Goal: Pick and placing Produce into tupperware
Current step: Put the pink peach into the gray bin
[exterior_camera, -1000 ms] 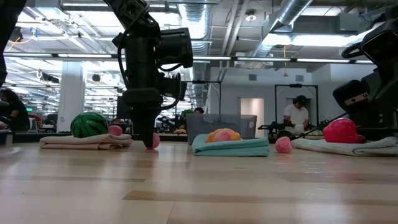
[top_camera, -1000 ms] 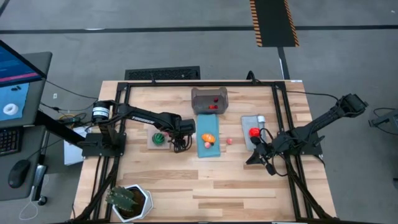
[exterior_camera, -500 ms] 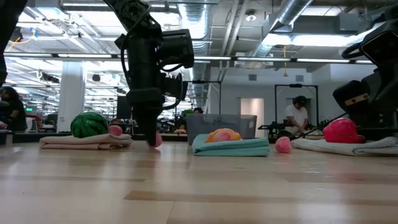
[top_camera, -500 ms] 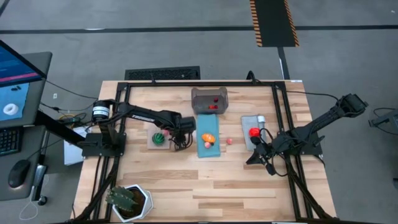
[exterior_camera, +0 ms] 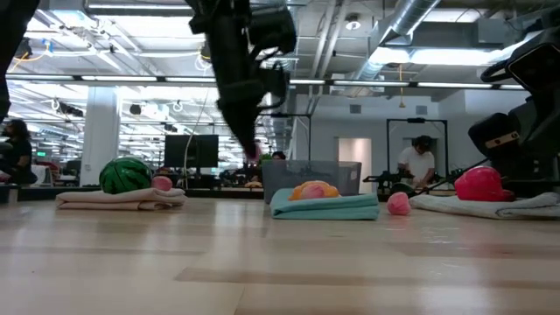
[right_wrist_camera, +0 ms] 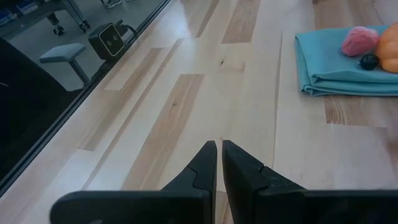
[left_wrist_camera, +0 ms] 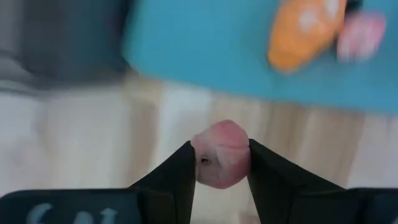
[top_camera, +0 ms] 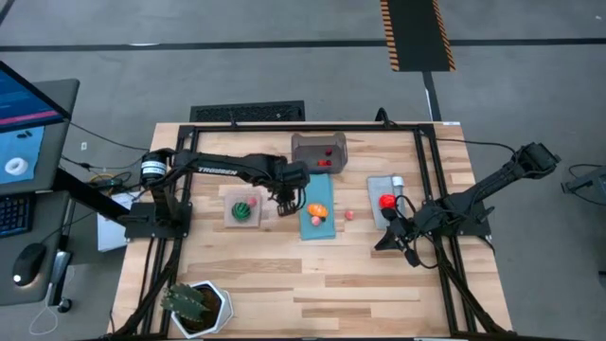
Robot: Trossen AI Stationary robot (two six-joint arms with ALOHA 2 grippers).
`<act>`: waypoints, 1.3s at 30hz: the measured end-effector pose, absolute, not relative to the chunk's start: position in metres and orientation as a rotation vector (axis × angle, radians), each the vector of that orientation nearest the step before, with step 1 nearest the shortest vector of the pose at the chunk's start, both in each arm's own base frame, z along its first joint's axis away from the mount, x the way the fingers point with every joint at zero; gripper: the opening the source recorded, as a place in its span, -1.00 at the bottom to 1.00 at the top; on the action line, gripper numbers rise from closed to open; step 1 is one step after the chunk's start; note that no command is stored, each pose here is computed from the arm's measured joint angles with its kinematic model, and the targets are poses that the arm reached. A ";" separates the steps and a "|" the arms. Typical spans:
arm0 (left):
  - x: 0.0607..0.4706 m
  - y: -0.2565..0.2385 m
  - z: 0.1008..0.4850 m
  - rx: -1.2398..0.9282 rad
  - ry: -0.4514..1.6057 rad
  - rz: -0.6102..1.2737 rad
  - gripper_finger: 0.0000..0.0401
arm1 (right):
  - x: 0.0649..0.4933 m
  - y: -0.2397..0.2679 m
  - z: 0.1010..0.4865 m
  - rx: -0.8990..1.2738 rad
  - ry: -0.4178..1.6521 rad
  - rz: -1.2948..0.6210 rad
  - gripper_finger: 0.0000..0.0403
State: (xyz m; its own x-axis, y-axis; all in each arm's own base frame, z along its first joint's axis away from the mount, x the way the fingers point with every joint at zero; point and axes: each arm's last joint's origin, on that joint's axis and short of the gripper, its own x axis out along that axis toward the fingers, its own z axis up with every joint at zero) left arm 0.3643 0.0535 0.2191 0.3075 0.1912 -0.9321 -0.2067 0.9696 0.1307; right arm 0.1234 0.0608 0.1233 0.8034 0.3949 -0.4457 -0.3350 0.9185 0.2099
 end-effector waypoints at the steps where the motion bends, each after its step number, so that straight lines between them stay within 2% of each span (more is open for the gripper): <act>1: 0.367 0.055 0.226 0.001 1.208 0.276 -0.41 | 0.123 0.061 0.123 0.123 0.504 0.392 -0.75; 8: 0.379 0.084 0.266 0.040 1.064 0.356 -0.39 | 0.123 0.061 0.123 0.123 0.504 0.392 -0.75; 14: 0.377 0.127 0.279 -0.039 0.952 0.409 -0.39 | 0.123 0.061 0.123 0.123 0.504 0.392 -0.75; 24: 0.368 0.176 0.274 -0.295 0.848 0.466 -0.39 | 0.123 0.061 0.123 0.123 0.504 0.392 -0.75; 30: 0.377 0.175 0.256 -0.312 0.887 0.411 -0.39 | 0.123 0.061 0.123 0.122 0.506 0.392 -0.75; 39: 0.376 0.177 0.257 -0.324 0.876 0.475 -0.37 | 0.123 0.061 0.123 0.123 0.504 0.392 -0.75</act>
